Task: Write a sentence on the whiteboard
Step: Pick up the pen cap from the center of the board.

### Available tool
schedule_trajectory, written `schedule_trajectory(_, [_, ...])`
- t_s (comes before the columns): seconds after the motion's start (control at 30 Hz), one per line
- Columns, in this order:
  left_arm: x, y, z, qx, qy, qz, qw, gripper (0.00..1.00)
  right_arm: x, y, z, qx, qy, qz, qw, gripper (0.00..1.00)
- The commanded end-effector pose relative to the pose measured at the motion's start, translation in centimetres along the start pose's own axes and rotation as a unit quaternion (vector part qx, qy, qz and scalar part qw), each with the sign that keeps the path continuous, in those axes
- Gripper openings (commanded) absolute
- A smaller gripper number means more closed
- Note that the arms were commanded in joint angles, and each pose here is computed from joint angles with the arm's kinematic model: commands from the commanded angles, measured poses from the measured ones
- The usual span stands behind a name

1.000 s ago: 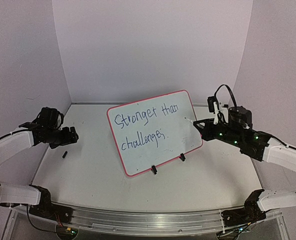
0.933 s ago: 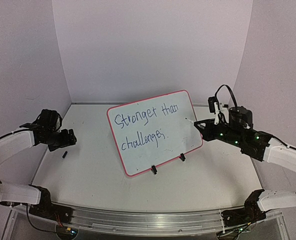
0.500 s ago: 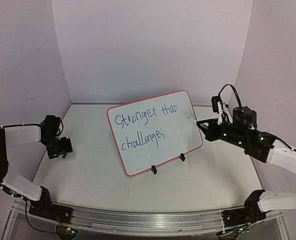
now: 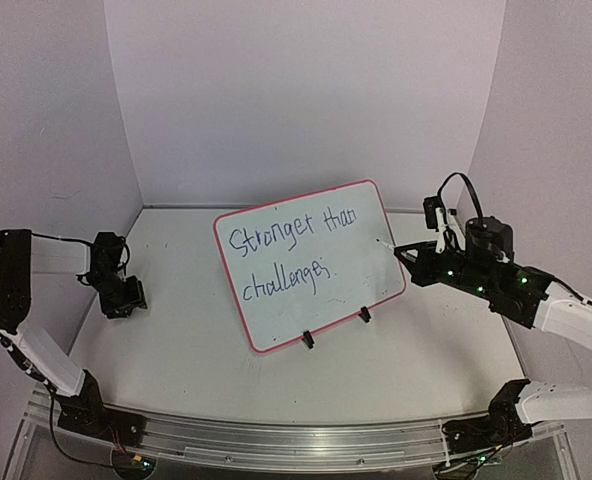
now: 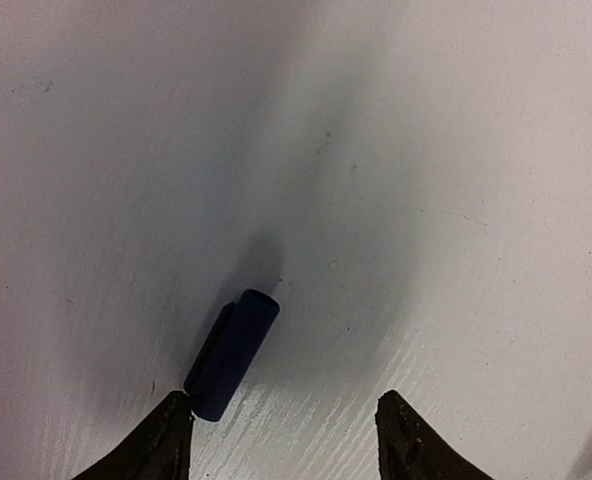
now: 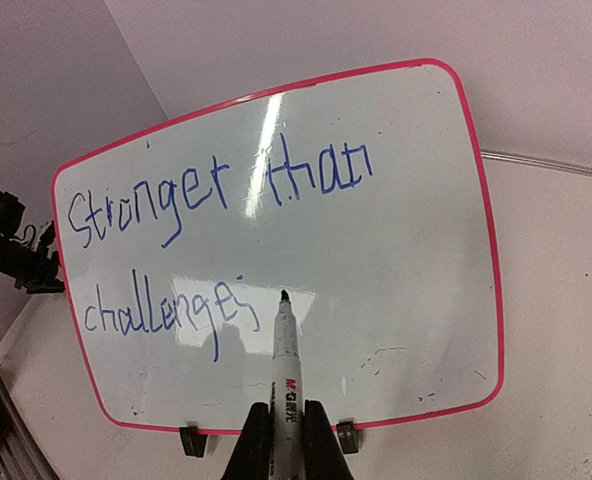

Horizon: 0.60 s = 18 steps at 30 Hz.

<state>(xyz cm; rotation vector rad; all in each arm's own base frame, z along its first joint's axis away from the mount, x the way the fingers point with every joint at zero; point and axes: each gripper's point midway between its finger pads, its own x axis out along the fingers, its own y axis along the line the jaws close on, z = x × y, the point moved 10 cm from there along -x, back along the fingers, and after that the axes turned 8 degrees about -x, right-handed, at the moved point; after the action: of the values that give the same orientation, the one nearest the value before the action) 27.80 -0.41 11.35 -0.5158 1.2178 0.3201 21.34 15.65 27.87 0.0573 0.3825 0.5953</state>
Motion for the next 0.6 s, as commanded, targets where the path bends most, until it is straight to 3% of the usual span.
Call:
schedule_trajectory(0.0, [-0.2, -0.5, 1.8, 0.000, -0.013, -0.024, 1.000, 0.59, -0.2, -0.2, 0.1, 0.006, -0.009, -0.003, 1.000, 0.00])
schedule_trajectory(0.27, [0.8, -0.8, 1.3, -0.002, 0.029, -0.047, 0.998, 0.50, 0.2, -0.2, 0.0, 0.007, -0.002, -0.003, 1.000, 0.00])
schedule_trajectory(0.57, [0.7, -0.5, 1.9, -0.008, 0.017, -0.015, 1.000, 0.39, 0.1, -0.2, 0.0, 0.006, -0.003, -0.004, 1.000, 0.00])
